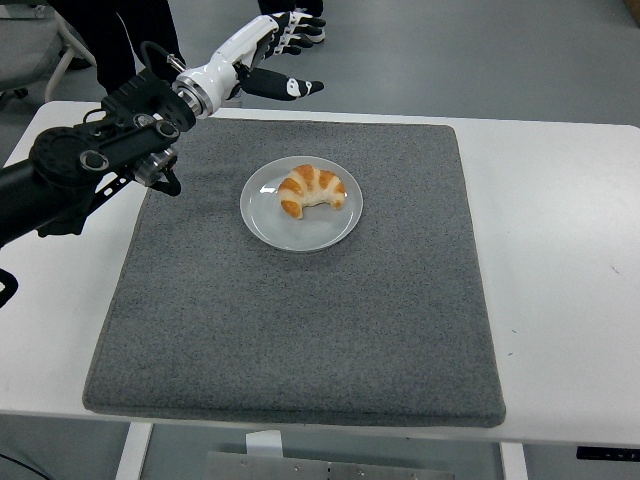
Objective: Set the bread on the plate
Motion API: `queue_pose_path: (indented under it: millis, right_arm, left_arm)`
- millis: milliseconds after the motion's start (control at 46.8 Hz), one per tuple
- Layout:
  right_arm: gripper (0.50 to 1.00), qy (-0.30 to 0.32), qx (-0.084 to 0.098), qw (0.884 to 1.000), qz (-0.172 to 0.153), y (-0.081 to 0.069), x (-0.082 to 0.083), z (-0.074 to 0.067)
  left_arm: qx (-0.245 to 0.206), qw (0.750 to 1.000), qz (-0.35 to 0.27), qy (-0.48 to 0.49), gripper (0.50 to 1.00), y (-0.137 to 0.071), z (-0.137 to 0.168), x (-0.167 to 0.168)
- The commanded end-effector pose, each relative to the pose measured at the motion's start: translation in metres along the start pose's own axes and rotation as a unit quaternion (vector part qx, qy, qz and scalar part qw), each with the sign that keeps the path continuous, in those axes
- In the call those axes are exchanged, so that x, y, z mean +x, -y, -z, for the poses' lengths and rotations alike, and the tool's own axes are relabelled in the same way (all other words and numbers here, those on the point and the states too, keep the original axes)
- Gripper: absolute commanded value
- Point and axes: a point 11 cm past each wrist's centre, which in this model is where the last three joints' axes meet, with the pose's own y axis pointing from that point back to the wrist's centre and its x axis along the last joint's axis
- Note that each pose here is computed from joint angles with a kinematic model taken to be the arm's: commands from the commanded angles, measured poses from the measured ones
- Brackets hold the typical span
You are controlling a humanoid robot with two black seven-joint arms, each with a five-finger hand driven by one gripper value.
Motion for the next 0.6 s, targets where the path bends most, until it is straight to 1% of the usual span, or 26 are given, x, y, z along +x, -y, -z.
queue_pose_path:
  millis: [0,150,214,321,385,577]
  right_arm:
    - [0.93,-0.001,0.0,1.0,0.0,0.0,0.0,0.0]
    - [0.93,-0.001,0.0,1.0,0.0,0.0,0.0,0.0]
    - [0.93,-0.001,0.0,1.0,0.0,0.0,0.0,0.0]
    - [0.93,-0.001,0.0,1.0,0.0,0.0,0.0,0.0]
    - [0.93,-0.001,-0.001,1.0,0.0,0.0,0.0,-0.001]
    - [0.93,-0.001,-0.001,1.0,0.0,0.0,0.0,0.0]
  left_arm:
    - [-0.001,0.999,-0.005,-0.044,0.885,0.0,-0.004,0.011]
    - [-0.002,0.994,-0.03,-0.106,0.885,0.002,-0.01,0.042]
    - [-0.001,0.992,-0.046,-0.122,0.885,0.001,-0.008,0.06]
    - [0.004,0.988,-0.064,-0.138,0.885,-0.003,0.0,0.078]
    - [0.009,0.988,-0.073,-0.138,0.885,-0.006,0.005,0.083]
    - [0.015,0.987,-0.08,-0.142,0.887,-0.01,0.013,0.083]
